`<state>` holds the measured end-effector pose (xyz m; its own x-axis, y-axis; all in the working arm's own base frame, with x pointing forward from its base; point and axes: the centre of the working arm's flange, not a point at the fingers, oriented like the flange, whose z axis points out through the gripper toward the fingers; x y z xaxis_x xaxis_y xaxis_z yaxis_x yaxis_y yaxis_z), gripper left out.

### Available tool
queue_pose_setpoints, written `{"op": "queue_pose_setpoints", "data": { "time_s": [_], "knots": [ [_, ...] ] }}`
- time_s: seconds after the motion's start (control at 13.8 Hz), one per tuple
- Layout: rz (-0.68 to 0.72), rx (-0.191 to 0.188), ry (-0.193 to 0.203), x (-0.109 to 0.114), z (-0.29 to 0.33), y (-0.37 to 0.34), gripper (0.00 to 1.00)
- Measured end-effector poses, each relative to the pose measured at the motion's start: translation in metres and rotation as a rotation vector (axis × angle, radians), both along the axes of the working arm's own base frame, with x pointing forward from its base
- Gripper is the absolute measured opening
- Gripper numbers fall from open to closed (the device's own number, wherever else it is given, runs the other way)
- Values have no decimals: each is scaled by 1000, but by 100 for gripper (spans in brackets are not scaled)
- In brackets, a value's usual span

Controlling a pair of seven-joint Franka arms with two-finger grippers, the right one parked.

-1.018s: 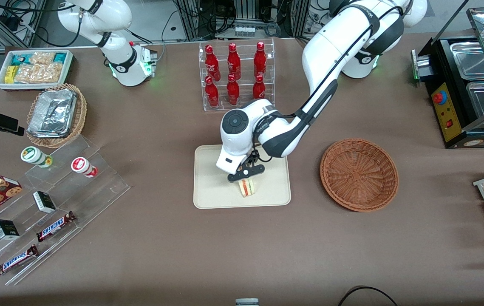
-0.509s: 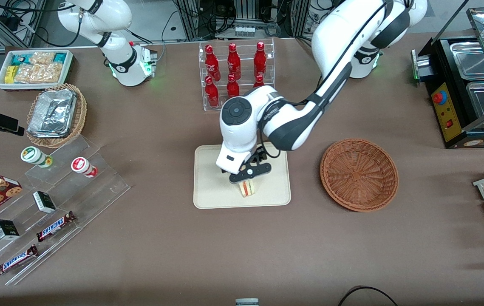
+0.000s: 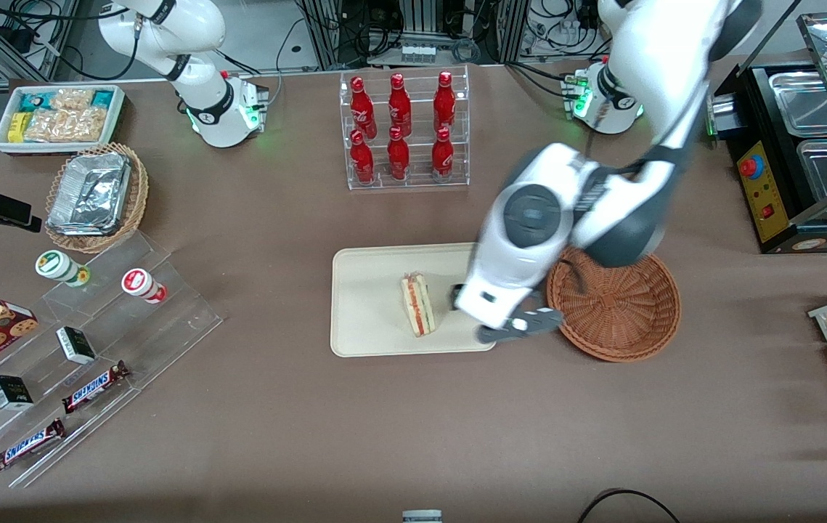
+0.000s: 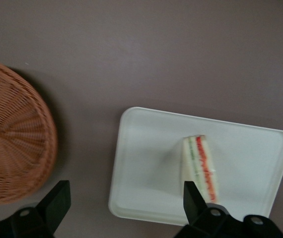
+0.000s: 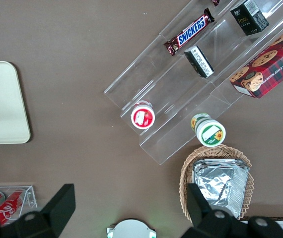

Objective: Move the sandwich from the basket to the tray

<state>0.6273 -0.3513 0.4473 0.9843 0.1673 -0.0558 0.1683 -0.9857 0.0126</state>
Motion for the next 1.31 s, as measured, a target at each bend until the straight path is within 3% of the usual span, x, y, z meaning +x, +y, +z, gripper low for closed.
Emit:
{"op": "queue_pose_setpoints", "data": {
  "time_s": [0.22,0.44,0.8,1.16,1.31],
  "knots": [
    [-92,22,36,11,13,72,100],
    [-186,40,43,6,29,128,100],
    [-316,75,46,-32,63,189,100],
    [-344,36,118,-76,113,280,100],
    [-314,29,114,-88,134,303,100]
  ]
}}
